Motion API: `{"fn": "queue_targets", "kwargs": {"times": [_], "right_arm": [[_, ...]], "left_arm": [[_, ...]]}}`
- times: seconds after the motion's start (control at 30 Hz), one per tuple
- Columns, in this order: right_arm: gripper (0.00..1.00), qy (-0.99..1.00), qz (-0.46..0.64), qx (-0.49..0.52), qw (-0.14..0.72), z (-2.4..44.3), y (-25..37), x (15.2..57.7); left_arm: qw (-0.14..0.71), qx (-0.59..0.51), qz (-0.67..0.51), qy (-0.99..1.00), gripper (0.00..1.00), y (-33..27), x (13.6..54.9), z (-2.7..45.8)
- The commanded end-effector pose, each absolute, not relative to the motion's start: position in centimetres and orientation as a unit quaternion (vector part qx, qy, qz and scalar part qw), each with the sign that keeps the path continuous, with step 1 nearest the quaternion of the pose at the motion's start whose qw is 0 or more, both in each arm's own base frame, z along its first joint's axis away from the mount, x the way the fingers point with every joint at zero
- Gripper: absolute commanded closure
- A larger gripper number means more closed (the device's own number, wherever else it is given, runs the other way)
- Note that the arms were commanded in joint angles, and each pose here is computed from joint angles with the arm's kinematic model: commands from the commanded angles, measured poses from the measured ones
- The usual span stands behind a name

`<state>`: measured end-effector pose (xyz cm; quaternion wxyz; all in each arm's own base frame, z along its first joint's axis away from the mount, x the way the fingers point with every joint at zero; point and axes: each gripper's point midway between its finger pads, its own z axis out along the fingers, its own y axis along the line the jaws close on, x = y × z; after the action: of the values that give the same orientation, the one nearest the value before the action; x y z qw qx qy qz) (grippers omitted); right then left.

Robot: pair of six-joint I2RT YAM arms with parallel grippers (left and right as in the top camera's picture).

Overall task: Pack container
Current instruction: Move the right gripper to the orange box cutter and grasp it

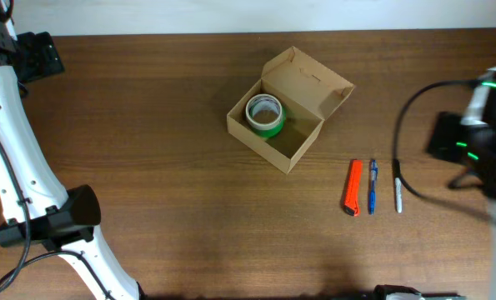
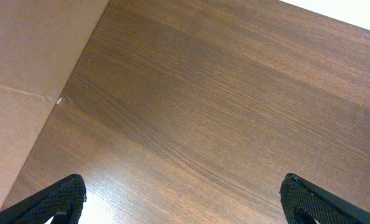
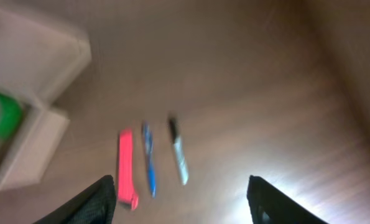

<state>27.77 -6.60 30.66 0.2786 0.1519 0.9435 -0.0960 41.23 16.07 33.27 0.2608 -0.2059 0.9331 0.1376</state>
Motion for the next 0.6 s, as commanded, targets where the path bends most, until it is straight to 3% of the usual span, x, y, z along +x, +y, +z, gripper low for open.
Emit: {"fn": "queue_targets", "kwargs": {"times": [0.0,0.1,0.23,0.57], "right_arm": [[0.29,0.971,-0.018,0.174,0.162,21.8,-4.2,27.7],[0.28,0.980,0.024,0.177,0.087,15.3,-2.6,27.6],[0.27,0.983,0.042,0.178,0.026,10.3,-1.9,27.7],[0.27,0.989,0.061,0.125,-0.045,4.3,0.7,29.0]], "left_arm": [[0.255,-0.201,0.136,0.936,0.00,16.2,41.4,32.8],[0.255,-0.201,0.136,0.936,0.00,16.2,41.4,32.8],[0.255,-0.201,0.136,0.936,0.00,16.2,41.4,32.8],[0.255,-0.201,0.136,0.936,0.00,16.2,41.4,32.8]]}}
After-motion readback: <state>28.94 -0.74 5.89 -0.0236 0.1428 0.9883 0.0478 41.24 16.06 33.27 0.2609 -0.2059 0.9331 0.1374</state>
